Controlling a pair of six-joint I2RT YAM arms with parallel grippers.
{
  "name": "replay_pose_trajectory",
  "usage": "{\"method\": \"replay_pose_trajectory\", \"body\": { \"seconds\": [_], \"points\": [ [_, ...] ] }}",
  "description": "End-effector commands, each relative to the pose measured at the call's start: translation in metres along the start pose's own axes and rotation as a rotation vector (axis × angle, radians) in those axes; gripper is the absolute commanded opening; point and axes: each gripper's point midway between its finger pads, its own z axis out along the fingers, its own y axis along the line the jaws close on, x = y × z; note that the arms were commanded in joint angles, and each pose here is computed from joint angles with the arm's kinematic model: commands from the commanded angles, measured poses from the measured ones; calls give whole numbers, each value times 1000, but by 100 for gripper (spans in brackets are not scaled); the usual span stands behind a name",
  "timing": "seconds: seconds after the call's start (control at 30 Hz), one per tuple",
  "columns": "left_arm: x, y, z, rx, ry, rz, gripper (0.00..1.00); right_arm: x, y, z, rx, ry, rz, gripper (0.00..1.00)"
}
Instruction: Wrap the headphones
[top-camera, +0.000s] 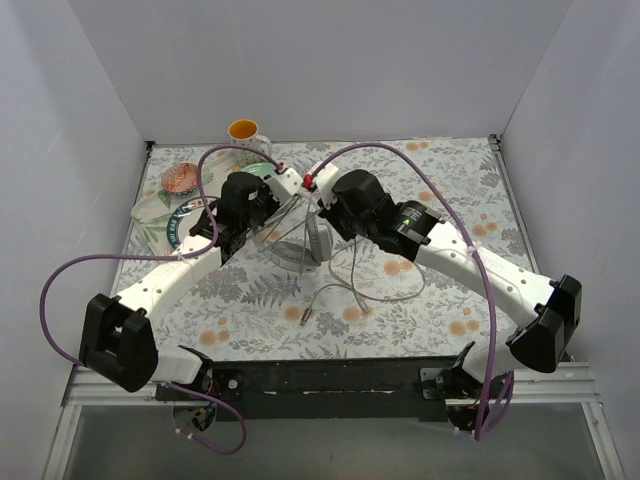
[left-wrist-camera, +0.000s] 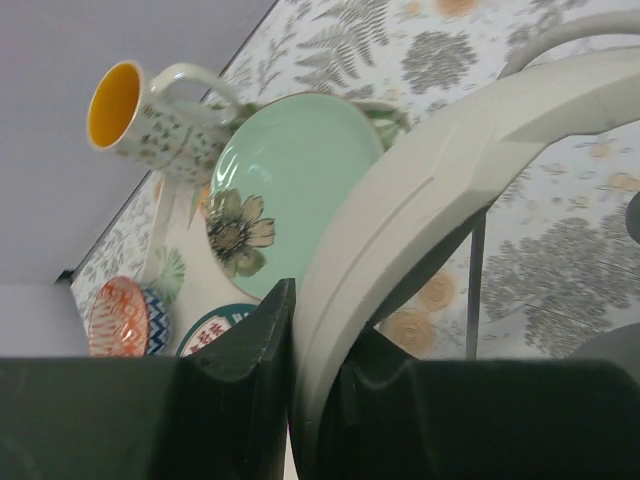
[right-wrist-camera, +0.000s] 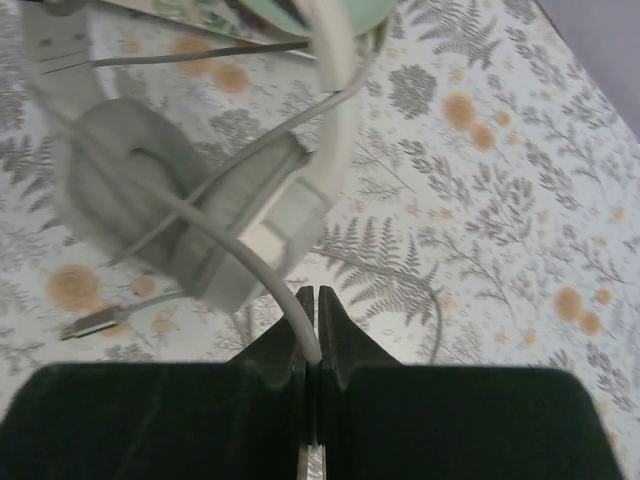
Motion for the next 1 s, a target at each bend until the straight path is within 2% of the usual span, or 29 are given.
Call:
{"method": "replay_pose_trajectory", "body": {
  "seconds": [0.0,0.03,0.07,0.2,0.4,0.5,0.6,0.63,0.67,0.7,0.77,0.8,0.87,0.93,0.97],
  "points": [
    [-16,-11,-27,104,-61,52,4,-19,-74,-29,221,-42,-20,1],
    [-12,-15,-31,125,-34,34,4,-17,-82,-27,237,-38,-27,1],
    [-24,-21,-34,172,-66,16,4,-15,-88,-26,249,-31,-27,1],
    [-34,-39,-53,297,-53,-45,4,-7,-115,-21,271,-33,1,1],
    [-49,-58,-71,403,-57,-86,4,-32,-123,-18,166,-186,42,1],
    [-57,-61,-80,434,-55,-136,4,-35,-124,-11,131,-205,59,1],
    [-80,-52,-93,436,-81,-236,4,-23,-126,-2,109,-201,93,1],
    [-99,-40,-100,414,-118,-264,4,-31,-119,-1,56,-252,109,1],
    [-106,-36,-103,407,-122,-297,4,-22,-116,4,31,-251,122,4],
    [-112,-34,-107,410,-114,-353,4,-28,-106,1,-24,-291,121,12],
    [-136,-21,-115,398,-147,-407,4,-44,-96,1,-80,-395,127,22],
    [-142,-20,-119,408,-148,-431,4,-41,-83,4,-146,-419,131,25],
    [-161,-13,-129,421,-186,-496,4,-62,-78,-1,-186,-533,160,29],
    [-173,-9,-135,426,-205,-554,4,-59,-59,1,-280,-577,178,36],
    [-184,-4,-142,428,-236,-566,4,-72,-57,-5,-302,-655,200,37]
  ]
}}
